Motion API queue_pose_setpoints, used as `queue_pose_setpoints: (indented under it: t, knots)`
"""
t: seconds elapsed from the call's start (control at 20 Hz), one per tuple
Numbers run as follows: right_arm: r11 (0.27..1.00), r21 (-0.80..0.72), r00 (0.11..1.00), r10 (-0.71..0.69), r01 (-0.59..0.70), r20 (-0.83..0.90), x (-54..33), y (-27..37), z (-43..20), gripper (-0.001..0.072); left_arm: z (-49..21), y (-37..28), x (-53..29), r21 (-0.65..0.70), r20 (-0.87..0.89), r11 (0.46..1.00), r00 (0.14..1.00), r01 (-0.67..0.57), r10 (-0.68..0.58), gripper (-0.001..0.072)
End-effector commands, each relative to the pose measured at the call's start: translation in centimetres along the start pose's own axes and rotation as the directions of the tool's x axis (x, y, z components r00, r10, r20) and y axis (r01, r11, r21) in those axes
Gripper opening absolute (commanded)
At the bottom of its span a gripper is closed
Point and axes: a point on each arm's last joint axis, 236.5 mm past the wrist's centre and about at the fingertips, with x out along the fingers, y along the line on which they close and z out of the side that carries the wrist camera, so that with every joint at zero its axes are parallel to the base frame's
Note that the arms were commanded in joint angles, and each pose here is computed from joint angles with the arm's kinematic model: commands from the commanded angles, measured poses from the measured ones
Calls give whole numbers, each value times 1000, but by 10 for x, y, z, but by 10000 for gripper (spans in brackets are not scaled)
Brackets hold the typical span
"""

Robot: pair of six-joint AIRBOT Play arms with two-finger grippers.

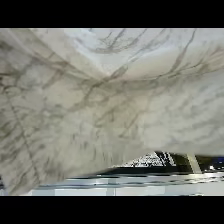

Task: Fold the clothes and pants, and hang the long-sleeved shirts on hangers.

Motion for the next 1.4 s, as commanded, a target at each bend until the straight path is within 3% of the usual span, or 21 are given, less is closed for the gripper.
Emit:
queue_pose_setpoints:
  t: [0.0,0.1,0.2,0.4,0.55,0.65,0.8,0.95,1.15,1.35]
  knots:
    - [992,21,979,128,-126,-160,34,31,-57,9,-70,39,28,-137,-238,990,970,23,-56,14]
    - [946,149,880,323,-289,-348,66,85,-141,9,-146,84,43,-290,-421,957,900,-17,-112,14]
    - [869,324,731,490,-373,-474,90,145,-238,9,-243,144,49,-395,-584,903,805,-169,-105,14]
    - [772,569,440,631,-283,-639,91,249,-459,9,-453,242,35,-419,-804,749,593,-514,-43,14]
    - [728,661,355,675,-180,-647,85,294,-541,9,-520,286,49,-476,-800,621,599,-622,-13,14]
    - [712,694,387,674,-112,-629,94,305,-560,9,-531,309,63,-504,-775,583,632,-637,20,14]
    - [714,695,422,657,-83,-624,103,302,-564,9,-526,332,76,-489,-754,594,652,-639,79,14]
    - [677,727,369,709,-117,-601,93,310,-550,9,-514,335,83,-491,-739,608,668,-623,88,14]
    - [576,782,246,814,-239,-525,62,310,-477,10,-490,306,70,-545,-751,628,657,-556,-70,14]
    - [388,884,-76,905,-260,-419,-43,309,-391,9,-482,273,4,-597,-790,592,527,-541,-315,14]
